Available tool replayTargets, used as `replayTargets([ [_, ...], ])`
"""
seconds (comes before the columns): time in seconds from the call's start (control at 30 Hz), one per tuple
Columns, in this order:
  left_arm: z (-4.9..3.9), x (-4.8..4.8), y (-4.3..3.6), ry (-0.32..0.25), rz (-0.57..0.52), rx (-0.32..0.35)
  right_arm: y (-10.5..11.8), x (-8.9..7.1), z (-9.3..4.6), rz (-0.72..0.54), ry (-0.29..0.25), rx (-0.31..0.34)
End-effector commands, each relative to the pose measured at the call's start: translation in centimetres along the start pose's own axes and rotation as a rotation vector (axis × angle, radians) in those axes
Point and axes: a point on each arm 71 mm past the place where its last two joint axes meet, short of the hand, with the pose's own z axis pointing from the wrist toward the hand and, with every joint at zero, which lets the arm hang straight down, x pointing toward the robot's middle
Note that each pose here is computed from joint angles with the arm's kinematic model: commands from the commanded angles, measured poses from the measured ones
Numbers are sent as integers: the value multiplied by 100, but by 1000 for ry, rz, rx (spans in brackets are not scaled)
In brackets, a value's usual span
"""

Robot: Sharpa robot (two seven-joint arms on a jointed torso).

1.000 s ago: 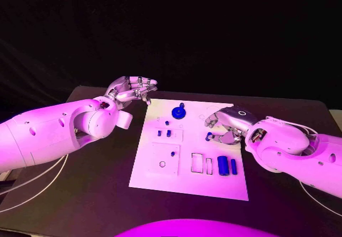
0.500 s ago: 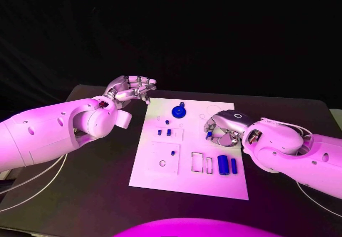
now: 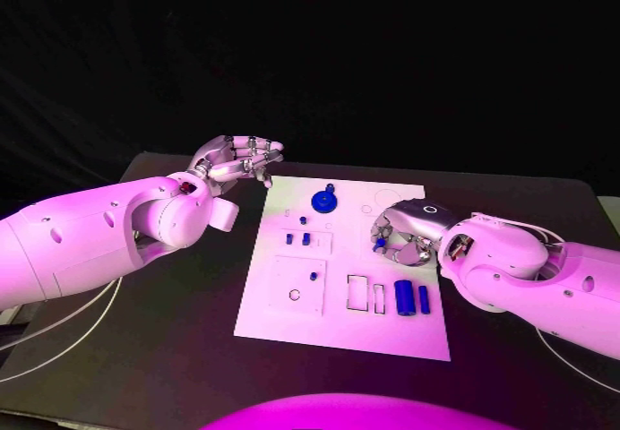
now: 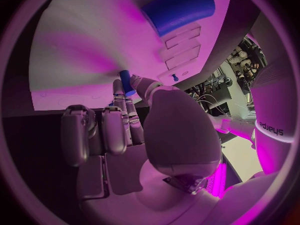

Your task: Assemble the parts on the task board

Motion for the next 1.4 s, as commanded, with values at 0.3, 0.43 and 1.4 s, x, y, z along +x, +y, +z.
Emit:
replayTargets([
  [0.3,8,21,0,14,-11,2,67,-97,-69,14,-91,-12],
  [0.43,12,21,5,12,-12,1,127,-213,-132,31,-117,-24],
  [1.4,91,172,30,40,-34,0,1380,127,180,150,-61,-345],
])
